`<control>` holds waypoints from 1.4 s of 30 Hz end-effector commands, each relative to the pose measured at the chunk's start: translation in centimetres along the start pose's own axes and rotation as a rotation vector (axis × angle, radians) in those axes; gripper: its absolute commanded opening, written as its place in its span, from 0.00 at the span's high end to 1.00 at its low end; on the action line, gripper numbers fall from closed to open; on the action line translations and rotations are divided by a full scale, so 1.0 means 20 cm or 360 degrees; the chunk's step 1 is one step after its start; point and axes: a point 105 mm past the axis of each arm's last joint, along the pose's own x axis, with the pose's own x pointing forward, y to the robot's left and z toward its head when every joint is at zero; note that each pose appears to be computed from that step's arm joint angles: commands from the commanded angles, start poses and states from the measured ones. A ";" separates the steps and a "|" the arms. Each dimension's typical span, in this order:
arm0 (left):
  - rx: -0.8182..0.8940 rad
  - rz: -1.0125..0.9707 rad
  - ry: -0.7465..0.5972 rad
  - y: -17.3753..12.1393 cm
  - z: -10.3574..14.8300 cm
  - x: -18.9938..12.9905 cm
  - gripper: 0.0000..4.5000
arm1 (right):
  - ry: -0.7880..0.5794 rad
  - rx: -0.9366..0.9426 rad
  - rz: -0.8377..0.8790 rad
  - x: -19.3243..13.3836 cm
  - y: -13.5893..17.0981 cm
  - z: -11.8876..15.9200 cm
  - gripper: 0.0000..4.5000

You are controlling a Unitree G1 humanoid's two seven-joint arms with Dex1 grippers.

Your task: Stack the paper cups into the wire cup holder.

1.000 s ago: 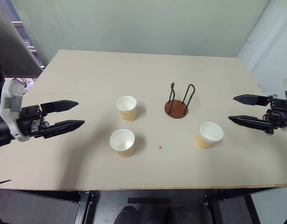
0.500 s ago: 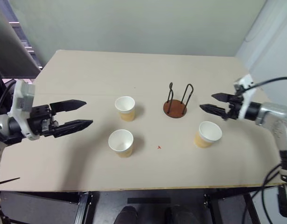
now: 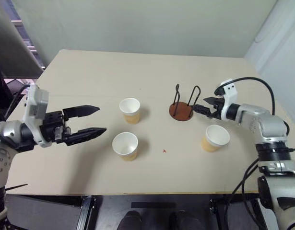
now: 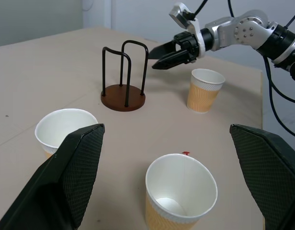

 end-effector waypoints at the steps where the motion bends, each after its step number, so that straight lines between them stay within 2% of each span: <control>1: 0.0058 -0.0021 -0.0030 -0.03 0.05 0.00 0.00 | -0.0097 -0.0080 -0.0079 0.02 -0.04 0.09 0.08; 3: 0.0058 -0.0017 -0.0029 -0.04 0.05 0.00 0.00 | -0.0114 -0.0073 -0.0065 0.04 -0.03 0.10 0.19; 13: 0.0062 0.0003 -0.0019 -0.04 0.05 -0.01 0.00 | -0.0136 -0.0082 0.0002 0.06 0.02 0.13 0.98; 16: 0.0069 -0.0013 -0.0015 -0.04 0.06 -0.01 0.00 | -0.0090 -0.0102 0.0052 0.05 0.07 0.12 0.98; 21: 0.0080 -0.0097 0.0028 -0.07 0.06 0.02 0.00 | 0.0025 -0.0162 0.0260 0.00 0.28 0.05 0.98; 27: 0.0097 -0.0202 0.0118 -0.09 0.04 0.06 0.00 | 0.0131 -0.0172 0.0338 -0.04 0.45 -0.04 0.98; 35: 0.0087 -0.0368 0.0153 -0.14 0.04 0.12 0.00 | 0.0245 -0.0186 0.0621 -0.20 0.71 -0.16 0.98; 42: 0.0092 -0.0452 0.0177 -0.14 0.03 0.16 0.00 | 0.0286 -0.0246 0.0746 -0.27 0.77 -0.18 0.98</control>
